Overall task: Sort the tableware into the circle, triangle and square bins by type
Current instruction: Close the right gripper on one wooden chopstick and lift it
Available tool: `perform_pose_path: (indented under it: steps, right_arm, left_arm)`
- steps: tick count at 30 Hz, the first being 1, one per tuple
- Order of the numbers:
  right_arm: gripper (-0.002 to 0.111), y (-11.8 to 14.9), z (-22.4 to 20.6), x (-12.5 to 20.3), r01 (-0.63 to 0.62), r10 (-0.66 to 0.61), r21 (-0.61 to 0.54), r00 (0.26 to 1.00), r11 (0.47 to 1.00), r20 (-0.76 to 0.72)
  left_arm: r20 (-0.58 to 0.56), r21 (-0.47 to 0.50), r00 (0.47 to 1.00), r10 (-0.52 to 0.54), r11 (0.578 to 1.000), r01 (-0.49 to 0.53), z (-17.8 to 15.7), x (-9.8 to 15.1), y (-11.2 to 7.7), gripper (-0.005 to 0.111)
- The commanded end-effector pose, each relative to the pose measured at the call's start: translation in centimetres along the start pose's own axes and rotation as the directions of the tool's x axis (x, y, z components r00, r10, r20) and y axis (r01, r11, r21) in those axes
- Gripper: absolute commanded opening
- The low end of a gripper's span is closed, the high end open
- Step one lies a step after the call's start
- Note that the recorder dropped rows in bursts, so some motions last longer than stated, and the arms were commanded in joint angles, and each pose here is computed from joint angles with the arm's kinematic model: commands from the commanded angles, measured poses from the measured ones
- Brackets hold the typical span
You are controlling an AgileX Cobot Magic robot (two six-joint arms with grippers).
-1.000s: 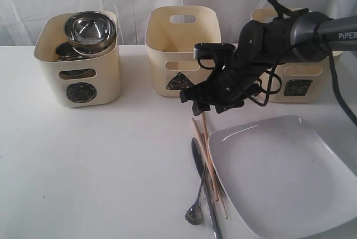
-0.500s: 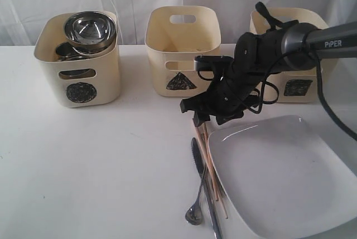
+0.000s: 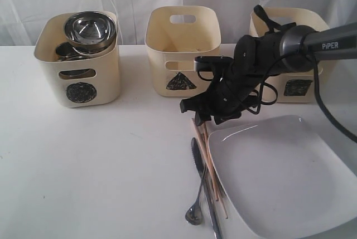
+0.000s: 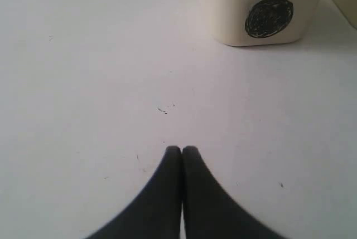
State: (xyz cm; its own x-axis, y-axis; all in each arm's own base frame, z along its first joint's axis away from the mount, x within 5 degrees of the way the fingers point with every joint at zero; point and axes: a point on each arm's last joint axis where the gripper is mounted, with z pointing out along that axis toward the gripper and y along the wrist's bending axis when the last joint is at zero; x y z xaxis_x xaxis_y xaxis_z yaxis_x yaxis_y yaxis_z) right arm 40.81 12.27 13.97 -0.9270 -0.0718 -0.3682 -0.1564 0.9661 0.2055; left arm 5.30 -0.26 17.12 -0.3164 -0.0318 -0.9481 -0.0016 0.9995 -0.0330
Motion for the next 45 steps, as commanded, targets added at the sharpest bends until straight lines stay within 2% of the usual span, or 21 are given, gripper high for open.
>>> perform_pose_path:
  steps: [1, 15, 29, 37, 45]
  right_arm:
    - [0.045, -0.1, 0.4, 0.0, 0.001, -0.001, 0.004, 1.0, 1.0, 0.002]
    - [0.045, -0.4, 2.0, 0.5, -0.003, 0.003, 0.012, 1.0, 1.0, -0.03]
    - [0.039, -0.5, 2.1, 0.7, -0.003, 0.004, 0.012, 0.999, 1.0, -0.043]
    - [0.02, -0.4, 2.1, 0.8, -0.003, 0.004, 0.01, 0.998, 1.0, -0.062]
    - [0.011, -0.1, 2.0, 0.9, -0.054, 0.051, -0.027, 0.996, 0.998, -0.071]
  left_arm:
    - [0.004, -0.001, 1.0, -0.01, 1.0, 0.01, 0.0, 0.1, 0.0, 0.0]
    - [0.004, -0.001, 1.0, -0.01, 1.0, 0.01, 0.0, 0.1, 0.0, 0.0]
    - [0.004, -0.001, 1.0, -0.01, 1.0, 0.01, 0.0, 0.1, 0.0, 0.0]
    - [0.004, -0.001, 1.0, -0.01, 1.0, 0.01, 0.0, 0.1, 0.0, 0.0]
    - [0.004, -0.001, 1.0, -0.01, 1.0, 0.01, 0.0, 0.1, 0.0, 0.0]
